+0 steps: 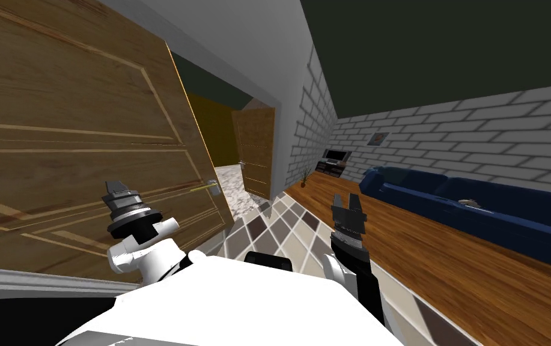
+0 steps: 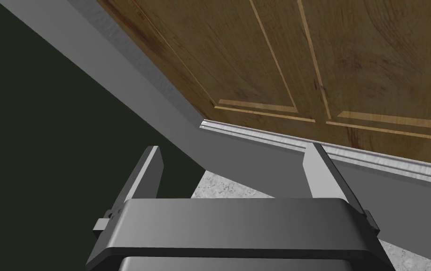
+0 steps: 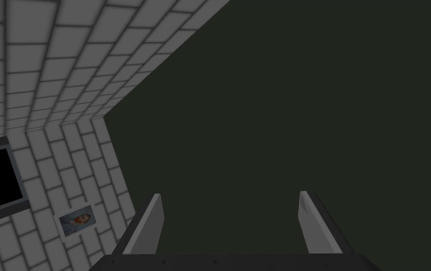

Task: Push the door open

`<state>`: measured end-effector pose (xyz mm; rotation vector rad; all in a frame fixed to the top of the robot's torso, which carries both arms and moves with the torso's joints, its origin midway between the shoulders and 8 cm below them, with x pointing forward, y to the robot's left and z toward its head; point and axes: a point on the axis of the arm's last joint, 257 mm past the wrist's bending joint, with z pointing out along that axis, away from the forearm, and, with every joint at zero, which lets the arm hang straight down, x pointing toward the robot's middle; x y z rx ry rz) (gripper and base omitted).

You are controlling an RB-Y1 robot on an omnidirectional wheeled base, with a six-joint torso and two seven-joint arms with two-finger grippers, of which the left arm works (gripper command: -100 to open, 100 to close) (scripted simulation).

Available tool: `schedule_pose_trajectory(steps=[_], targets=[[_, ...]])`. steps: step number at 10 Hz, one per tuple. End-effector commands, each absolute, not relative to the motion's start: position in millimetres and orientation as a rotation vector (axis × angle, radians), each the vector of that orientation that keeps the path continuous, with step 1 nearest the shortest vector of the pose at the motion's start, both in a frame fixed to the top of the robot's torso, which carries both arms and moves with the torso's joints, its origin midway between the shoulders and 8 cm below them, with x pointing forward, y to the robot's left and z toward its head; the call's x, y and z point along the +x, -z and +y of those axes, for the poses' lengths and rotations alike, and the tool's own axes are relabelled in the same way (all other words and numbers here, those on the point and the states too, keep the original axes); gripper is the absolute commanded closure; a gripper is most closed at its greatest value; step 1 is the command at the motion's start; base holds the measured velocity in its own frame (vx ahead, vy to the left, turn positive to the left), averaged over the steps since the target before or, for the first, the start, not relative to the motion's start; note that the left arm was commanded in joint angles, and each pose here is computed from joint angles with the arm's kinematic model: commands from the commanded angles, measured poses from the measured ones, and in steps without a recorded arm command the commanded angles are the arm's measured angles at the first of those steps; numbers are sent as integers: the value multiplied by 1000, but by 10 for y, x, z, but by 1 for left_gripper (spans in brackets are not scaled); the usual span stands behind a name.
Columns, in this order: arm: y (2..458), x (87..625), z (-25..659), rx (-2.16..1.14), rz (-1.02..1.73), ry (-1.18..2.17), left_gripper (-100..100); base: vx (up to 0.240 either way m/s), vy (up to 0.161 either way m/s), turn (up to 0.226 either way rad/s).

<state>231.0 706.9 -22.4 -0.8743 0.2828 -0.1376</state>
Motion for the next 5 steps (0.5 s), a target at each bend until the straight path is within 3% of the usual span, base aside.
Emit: schedule_pose_trajectory(steps=[1, 5], targets=[[315, 2242, 7142, -908, 265, 120, -100, -50, 96, -195], [594, 2090, 7294, -990, 224, 84, -100, -56, 94, -206]])
